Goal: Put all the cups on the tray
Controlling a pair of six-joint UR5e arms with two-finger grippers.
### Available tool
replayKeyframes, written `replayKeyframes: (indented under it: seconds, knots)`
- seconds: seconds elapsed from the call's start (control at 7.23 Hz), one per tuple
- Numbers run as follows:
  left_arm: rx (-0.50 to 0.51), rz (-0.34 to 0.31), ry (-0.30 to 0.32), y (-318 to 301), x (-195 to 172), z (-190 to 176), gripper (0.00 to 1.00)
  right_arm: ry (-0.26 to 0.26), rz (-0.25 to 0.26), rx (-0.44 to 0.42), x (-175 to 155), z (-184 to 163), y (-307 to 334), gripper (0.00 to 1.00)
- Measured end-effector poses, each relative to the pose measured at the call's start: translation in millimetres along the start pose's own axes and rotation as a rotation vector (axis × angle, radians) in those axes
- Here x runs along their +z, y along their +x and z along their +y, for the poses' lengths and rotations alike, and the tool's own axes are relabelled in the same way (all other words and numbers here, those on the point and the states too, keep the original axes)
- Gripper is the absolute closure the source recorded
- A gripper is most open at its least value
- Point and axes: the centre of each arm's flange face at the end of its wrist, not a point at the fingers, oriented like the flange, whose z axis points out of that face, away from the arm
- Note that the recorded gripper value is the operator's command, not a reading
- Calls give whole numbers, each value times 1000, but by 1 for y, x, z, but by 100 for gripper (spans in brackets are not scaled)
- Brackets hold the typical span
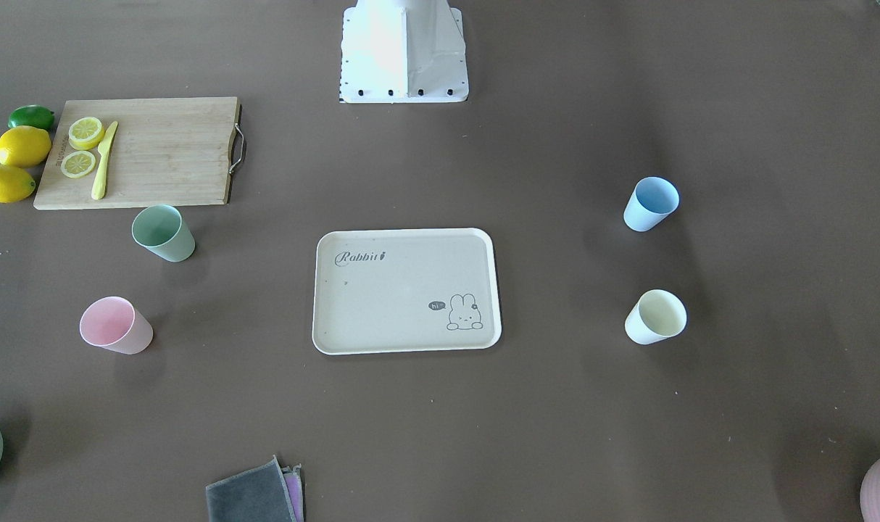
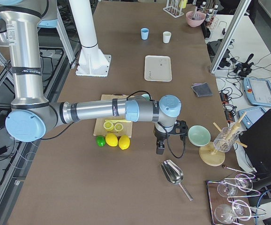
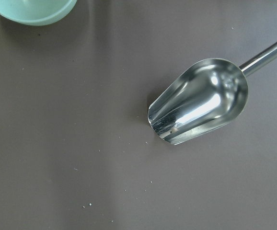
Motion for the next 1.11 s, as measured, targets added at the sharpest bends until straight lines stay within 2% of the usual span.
replayKeyframes:
  seconds: [0.69, 1.11]
  knots:
    - [14, -33, 17, 0, -3, 0, 2, 7, -38, -4, -8, 3, -10, 0]
    - [45, -53, 68, 1, -7, 5, 2, 7, -25, -8, -4, 6, -5, 0]
